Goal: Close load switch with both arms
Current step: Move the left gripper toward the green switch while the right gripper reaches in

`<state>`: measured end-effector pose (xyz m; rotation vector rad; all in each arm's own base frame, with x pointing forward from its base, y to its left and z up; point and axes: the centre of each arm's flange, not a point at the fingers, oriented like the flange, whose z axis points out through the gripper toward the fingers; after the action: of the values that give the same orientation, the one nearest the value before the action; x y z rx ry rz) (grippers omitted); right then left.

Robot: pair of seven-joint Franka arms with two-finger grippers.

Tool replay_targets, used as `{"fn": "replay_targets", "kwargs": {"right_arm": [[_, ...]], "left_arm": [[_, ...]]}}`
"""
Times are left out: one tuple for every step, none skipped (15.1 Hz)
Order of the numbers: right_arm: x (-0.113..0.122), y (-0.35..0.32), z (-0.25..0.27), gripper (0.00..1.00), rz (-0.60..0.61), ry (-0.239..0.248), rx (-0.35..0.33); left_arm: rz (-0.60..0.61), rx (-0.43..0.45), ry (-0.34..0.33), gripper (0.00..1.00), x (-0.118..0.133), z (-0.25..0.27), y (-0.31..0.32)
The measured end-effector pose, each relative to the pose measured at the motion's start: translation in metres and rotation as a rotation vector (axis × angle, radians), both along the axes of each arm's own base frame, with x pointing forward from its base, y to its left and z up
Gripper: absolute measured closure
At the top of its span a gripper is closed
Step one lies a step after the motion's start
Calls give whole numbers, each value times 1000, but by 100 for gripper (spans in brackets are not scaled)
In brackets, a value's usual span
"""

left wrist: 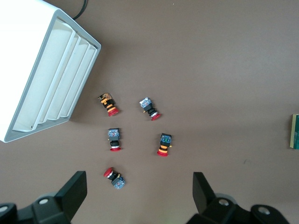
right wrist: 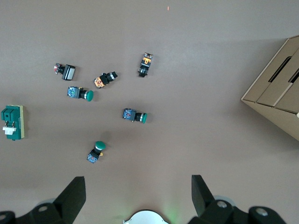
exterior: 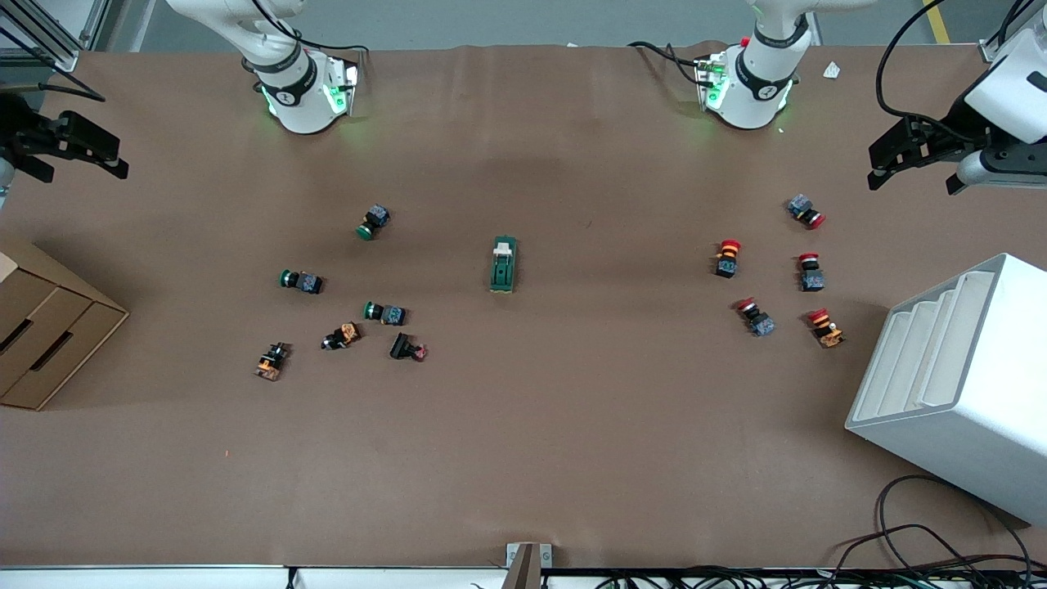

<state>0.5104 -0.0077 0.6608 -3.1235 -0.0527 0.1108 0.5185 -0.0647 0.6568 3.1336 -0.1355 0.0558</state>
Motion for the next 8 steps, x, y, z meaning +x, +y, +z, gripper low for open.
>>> {"fn": "replay_targets", "kwargs": {"right_arm": [[0,0,0,0,0,0,0],[0,0,0,0,0,0,0],[0,0,0,0,-1,1,0],[0,-1,0,0,-2,1,0],[0,-1,0,0,-3,1,0],[0,-2,0,0,-4,1,0],[0,-2,0,0,-4,1,1],[0,-2,0,0,-4,1,1]], "left_arm": [[0,1,0,0,0,0,0],[0,9,-1,0,0,0,1],[1,19,-4,0,0,1,2],[1,24,-8,0,0,2,3],[2,28,-12,0,0,4,3],[2,29,-15,0,0,5,3],[0,28,-18,0,0,7,3],[-4,28,-19,0,1,7,1]]}}
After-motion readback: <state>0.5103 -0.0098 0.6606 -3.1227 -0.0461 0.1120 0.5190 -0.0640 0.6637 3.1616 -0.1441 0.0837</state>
